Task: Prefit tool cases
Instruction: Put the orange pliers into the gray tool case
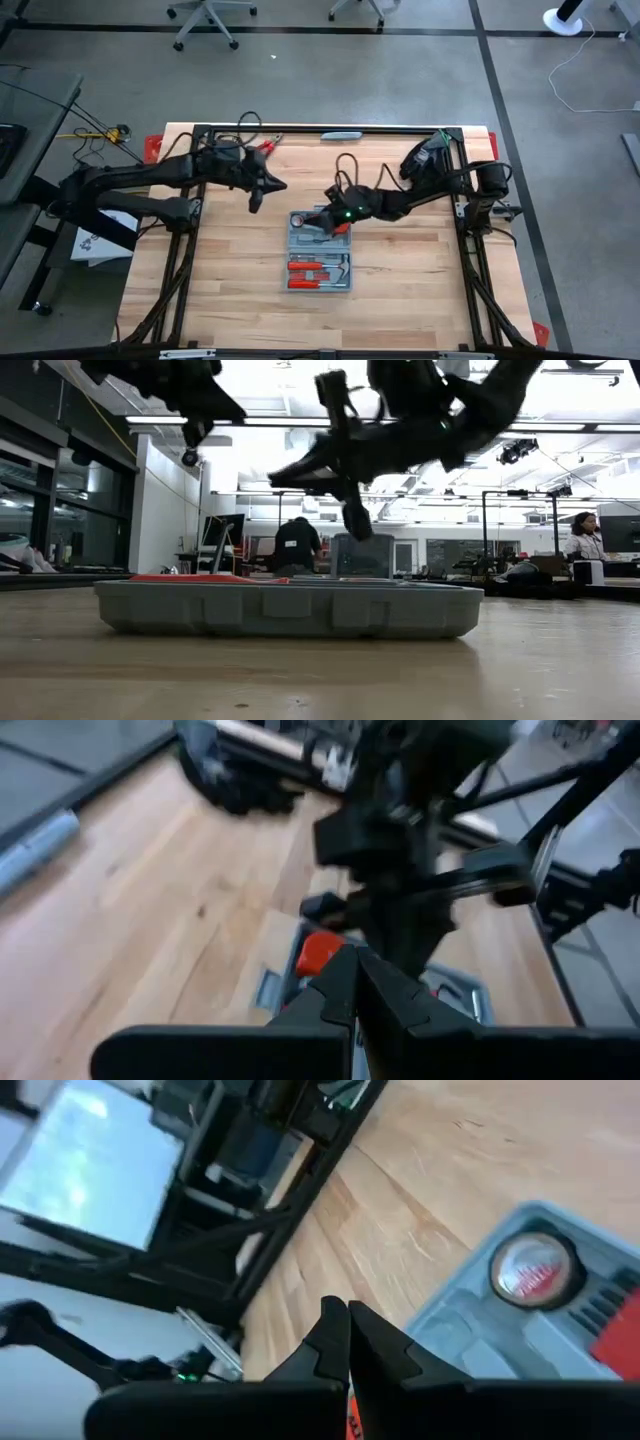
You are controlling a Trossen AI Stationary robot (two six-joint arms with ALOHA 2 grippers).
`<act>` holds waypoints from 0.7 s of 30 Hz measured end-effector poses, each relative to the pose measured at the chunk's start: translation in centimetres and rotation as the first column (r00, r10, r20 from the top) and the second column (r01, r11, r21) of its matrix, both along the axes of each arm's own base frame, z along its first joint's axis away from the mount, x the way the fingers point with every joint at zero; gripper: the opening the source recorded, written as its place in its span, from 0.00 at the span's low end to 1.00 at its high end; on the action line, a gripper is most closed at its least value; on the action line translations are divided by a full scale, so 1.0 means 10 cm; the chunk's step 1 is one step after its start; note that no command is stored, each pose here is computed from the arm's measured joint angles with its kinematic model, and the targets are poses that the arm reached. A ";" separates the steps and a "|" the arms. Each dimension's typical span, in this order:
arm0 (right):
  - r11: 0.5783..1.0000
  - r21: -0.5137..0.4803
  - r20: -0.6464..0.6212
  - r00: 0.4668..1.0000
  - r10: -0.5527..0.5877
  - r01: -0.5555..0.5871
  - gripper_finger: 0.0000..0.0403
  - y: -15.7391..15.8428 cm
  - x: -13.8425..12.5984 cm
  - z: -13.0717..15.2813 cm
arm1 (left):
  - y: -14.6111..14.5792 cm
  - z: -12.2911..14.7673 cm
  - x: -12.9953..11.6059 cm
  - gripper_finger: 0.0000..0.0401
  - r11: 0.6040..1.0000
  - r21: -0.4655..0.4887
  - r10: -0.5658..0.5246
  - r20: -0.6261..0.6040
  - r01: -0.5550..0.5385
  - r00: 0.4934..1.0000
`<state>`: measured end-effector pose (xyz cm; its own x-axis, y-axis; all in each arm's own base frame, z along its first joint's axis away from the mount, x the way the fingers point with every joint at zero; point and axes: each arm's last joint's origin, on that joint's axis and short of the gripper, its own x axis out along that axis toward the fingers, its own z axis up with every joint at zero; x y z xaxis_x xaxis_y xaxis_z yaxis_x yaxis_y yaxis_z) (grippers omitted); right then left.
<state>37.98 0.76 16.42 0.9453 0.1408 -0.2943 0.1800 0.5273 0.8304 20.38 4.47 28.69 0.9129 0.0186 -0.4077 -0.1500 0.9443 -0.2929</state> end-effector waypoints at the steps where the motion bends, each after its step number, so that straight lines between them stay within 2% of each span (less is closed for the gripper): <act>1: 1.000 0.017 0.004 1.000 -0.009 0.009 0.00 0.00 -0.04 -0.05 | -0.01 0.03 -0.03 0.00 1.000 0.004 0.002 0.011 -0.002 1.000; 5: 0.995 0.084 -0.062 0.997 -0.054 0.059 0.00 -0.02 -0.19 -0.36 | 0.00 0.07 -0.07 0.00 1.000 0.019 0.012 0.033 -0.013 0.999; 6: 0.993 0.101 -0.041 0.998 -0.054 0.058 0.00 -0.02 -0.20 -0.37 | 0.01 0.06 -0.07 0.00 1.000 0.017 0.016 0.026 -0.016 1.000; 9: 0.990 0.133 0.033 0.998 -0.053 0.048 0.00 -0.04 -0.23 -0.31 | 0.03 0.01 -0.03 0.00 1.000 0.012 0.023 0.001 -0.023 1.000; 14: 0.997 0.081 0.144 0.989 -0.027 0.015 0.00 0.04 -0.09 0.01 | 0.05 -0.07 0.04 0.00 1.000 -0.002 0.026 -0.039 -0.026 0.999; 18: 1.000 -0.001 -0.034 0.999 0.005 -0.005 0.00 0.11 0.01 -0.24 | 0.07 -0.12 0.10 0.00 1.000 -0.011 0.025 -0.062 -0.026 0.998; 21: 0.997 0.070 -0.049 0.999 0.023 -0.020 0.00 0.06 0.06 -0.44 | 0.08 -0.16 0.13 0.00 1.000 -0.015 0.024 -0.076 -0.025 0.997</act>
<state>38.54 1.39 12.02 0.9262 0.1826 -0.3300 0.2116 0.4728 0.8554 21.68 5.23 27.14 0.8789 0.0336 -0.4758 -0.1951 0.9356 -0.2944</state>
